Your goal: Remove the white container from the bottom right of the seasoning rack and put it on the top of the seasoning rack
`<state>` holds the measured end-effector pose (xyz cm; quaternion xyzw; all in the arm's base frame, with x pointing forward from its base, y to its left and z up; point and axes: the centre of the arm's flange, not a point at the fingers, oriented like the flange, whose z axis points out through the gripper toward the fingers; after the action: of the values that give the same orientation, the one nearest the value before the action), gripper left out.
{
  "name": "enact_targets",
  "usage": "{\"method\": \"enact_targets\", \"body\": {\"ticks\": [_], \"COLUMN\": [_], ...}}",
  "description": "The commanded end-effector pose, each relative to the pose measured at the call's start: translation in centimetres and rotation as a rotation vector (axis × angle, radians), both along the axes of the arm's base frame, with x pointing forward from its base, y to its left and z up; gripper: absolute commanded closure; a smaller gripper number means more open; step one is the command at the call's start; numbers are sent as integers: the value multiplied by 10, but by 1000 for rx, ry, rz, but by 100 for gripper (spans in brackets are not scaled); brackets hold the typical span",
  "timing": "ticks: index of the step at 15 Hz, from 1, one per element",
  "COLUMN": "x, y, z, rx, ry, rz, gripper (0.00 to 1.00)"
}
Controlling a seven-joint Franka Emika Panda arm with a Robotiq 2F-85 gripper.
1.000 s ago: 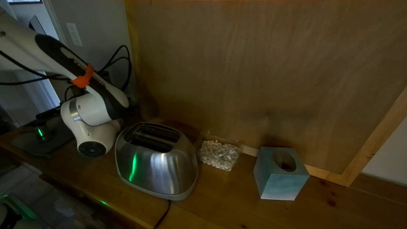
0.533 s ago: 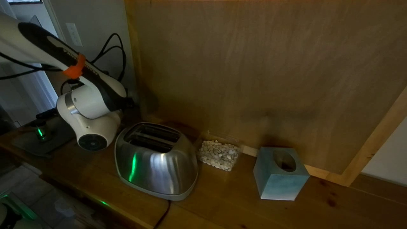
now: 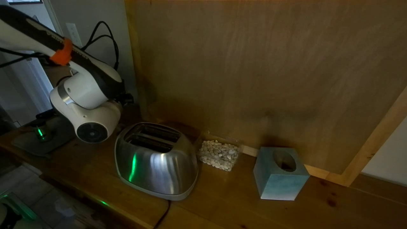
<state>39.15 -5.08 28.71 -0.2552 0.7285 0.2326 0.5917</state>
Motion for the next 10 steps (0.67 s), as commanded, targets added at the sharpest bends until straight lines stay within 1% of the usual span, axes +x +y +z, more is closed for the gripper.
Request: {"method": "enact_targets", "body": {"ticks": [1,4,10], "x": [-18,-19,-16], "y": [-2,-5,-5], "z": [31,48,88], "rx": [-58,-103,-164], "ry": [10,16,14], "rz": [29,61,135], "gripper": [81,81,81]}}
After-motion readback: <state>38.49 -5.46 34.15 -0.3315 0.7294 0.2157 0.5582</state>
